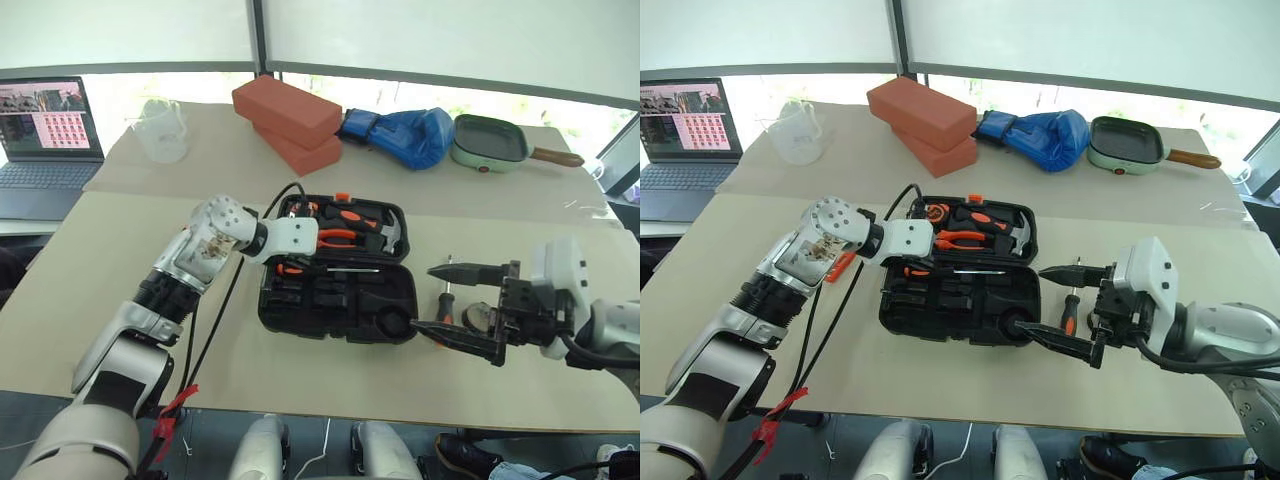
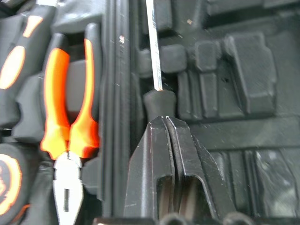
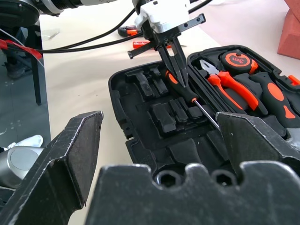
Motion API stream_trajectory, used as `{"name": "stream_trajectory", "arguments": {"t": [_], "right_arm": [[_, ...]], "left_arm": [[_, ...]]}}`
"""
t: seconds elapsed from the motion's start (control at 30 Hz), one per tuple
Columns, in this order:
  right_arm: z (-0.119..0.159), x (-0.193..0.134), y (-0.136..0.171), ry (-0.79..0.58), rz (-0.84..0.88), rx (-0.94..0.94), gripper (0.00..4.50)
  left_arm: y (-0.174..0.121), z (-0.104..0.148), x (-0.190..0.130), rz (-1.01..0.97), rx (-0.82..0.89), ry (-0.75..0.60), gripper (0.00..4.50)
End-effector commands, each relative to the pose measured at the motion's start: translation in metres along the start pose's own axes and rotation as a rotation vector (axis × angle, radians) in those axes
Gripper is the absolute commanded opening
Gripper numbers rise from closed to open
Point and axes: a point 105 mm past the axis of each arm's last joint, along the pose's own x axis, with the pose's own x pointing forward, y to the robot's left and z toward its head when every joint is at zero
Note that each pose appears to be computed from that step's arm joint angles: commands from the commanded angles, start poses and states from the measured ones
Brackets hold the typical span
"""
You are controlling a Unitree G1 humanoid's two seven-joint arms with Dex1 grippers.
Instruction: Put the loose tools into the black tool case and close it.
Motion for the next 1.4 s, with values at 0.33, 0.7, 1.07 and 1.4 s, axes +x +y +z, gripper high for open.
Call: {"name": "stream_trajectory", "arguments": {"t": [0.33, 0.7, 1.07, 1.4], "right_arm": [[0.009, -0.001, 0.002, -0.025, -0.020, -0.039, 4.50], [-0.009, -0.008, -0.006, 0.046, -0.127, -0.021, 4.50], [-0.088, -0.075, 0.020, 0.140, -0.711, 0.355, 4.50], [-0.109, -0.057, 0.039, 0.160, -0.762, 0.477, 4.50]], "left_arm": [[0.005, -0.012, 0.026, -0.001, 0.126, 0.099, 0.09], [0.017, 0.004, -0.001, 0.051, -0.078, -0.088, 0.09], [-0.050, 0.064, -0.117, -0.208, -0.483, -0.625, 3.49], [-0.067, 0.073, -0.108, -0.209, -0.434, -0.617, 4.44]]}}
